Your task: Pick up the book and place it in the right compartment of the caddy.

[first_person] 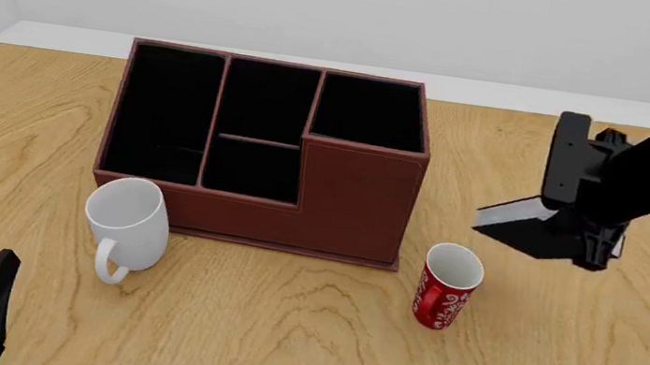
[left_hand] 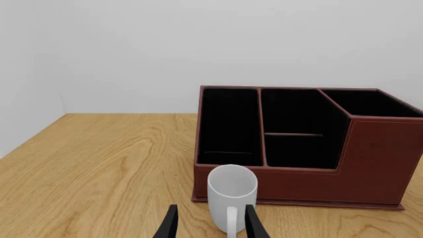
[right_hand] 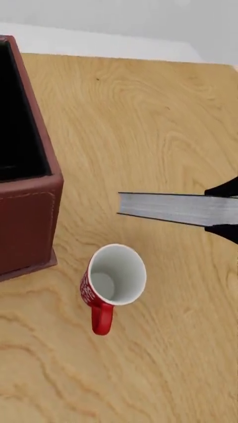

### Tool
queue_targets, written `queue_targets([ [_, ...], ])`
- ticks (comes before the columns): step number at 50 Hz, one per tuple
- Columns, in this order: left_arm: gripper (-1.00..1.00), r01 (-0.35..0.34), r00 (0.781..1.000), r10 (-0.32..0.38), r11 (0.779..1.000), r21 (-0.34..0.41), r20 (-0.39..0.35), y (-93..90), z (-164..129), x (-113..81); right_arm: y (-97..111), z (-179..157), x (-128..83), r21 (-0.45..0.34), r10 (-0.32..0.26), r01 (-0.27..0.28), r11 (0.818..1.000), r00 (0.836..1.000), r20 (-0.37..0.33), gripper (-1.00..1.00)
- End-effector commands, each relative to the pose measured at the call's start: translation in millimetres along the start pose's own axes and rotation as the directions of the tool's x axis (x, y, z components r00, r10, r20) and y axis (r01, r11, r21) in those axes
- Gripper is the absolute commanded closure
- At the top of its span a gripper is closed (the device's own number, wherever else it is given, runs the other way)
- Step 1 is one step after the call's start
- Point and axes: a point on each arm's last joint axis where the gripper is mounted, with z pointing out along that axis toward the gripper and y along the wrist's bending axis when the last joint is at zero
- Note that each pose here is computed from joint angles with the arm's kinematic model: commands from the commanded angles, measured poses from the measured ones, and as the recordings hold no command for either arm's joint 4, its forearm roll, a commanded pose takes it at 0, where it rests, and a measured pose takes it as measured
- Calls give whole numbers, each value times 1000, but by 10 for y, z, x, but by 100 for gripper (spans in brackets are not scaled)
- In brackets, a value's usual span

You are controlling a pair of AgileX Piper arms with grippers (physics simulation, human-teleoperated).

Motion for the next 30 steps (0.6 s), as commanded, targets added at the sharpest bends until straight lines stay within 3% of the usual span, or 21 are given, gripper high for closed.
queue_targets([
  [1, -100, 0, 1000, 0, 1000, 0, 0, 0, 0, 0, -65, -410, -97, 88, 16, -21, 996, 999, 48, 100],
  [11, -100, 0, 1000, 0, 1000, 0, 0, 0, 0, 0, -220, -849, -258, 187, -2, -20, 982, 994, 113, 100],
  [30, -100, 0, 1000, 0, 1000, 0, 0, 0, 0, 0, -321, -1287, -473, 272, -79, 27, 962, 980, 180, 100],
])
